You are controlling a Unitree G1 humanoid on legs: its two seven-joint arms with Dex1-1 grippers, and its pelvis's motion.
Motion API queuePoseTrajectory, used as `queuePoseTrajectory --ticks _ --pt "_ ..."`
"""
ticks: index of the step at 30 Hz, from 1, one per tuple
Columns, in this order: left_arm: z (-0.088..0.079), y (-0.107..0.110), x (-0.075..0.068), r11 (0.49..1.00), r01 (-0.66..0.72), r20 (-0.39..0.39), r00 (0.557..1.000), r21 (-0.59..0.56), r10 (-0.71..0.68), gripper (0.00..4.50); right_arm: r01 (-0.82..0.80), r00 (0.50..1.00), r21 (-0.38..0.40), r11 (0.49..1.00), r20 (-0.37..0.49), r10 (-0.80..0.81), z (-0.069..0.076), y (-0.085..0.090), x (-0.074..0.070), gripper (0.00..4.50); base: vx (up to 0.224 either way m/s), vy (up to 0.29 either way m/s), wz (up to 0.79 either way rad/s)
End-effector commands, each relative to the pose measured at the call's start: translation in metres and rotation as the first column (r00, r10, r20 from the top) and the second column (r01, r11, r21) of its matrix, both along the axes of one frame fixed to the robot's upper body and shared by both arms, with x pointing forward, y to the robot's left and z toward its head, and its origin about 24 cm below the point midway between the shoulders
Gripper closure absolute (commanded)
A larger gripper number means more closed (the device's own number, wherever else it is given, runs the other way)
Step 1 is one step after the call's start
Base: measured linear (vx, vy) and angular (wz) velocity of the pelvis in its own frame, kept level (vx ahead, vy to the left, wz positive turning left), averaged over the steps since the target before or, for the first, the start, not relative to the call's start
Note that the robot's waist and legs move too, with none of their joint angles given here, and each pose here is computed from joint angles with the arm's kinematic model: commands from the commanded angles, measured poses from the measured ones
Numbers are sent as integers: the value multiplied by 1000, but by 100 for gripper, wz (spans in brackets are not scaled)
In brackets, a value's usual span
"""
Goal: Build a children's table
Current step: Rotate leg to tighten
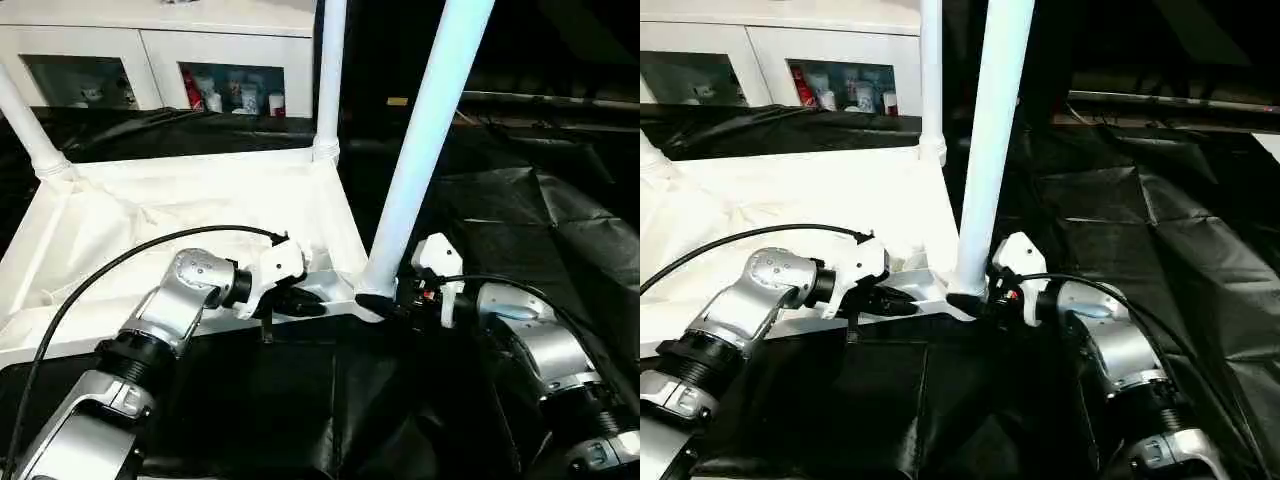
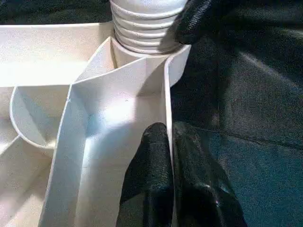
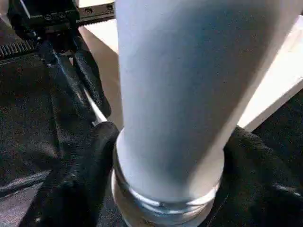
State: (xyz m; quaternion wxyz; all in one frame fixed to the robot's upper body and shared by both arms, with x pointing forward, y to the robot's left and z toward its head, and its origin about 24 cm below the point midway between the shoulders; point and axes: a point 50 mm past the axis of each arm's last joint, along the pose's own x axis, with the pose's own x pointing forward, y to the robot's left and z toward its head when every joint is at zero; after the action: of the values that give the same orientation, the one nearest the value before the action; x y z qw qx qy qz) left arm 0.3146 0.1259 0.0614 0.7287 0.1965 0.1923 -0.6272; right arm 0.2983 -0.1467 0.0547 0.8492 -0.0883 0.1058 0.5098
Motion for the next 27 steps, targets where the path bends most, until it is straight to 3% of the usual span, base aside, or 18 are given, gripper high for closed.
queuePoseTrajectory --ticks 1,11,15,17,19,20,21,22,23,27 --pt "11 -10 -2 996 69 32 997 -47 -68 450 -7 1000 18 1000 12 6 4 -1 2 161 0 0 0" --pt "8 -9 -2 998 58 29 998 -38 -57 450 -2 1000 2 1000 -10 2 -4 -2 0 176 0 0 0" --pt "2 -10 11 992 -122 77 989 -26 124 450 245 969 -1 970 -41 -244 -18 -5 13 176 0 0 0" --pt "1 -17 23 960 -273 89 957 -56 277 450 497 862 8 868 -122 -492 -31 -6 23 176 0 0 0" --pt "0 -21 27 942 -331 88 938 -59 336 450 602 790 -17 799 -135 -598 -38 -6 27 176 0 0 0" --pt "0 -26 31 916 -394 81 913 -70 399 450 671 730 -28 741 -152 -666 -43 -6 29 176 0 0 0" --pt "0 -27 31 912 -403 79 909 -72 408 450 679 721 -30 733 -155 -675 -43 -6 29 176 0 0 0" --pt "1 -36 37 867 -491 74 865 -90 497 450 746 650 -52 664 -166 -742 -49 -2 32 177 0 0 0" --pt "2 -40 39 846 -524 73 844 -98 532 450 764 627 -61 642 -163 -762 -51 0 33 177 0 0 0" --pt "2 -57 37 851 -515 58 851 -105 523 450 794 585 -116 596 -117 -802 -54 8 37 177 0 0 0"
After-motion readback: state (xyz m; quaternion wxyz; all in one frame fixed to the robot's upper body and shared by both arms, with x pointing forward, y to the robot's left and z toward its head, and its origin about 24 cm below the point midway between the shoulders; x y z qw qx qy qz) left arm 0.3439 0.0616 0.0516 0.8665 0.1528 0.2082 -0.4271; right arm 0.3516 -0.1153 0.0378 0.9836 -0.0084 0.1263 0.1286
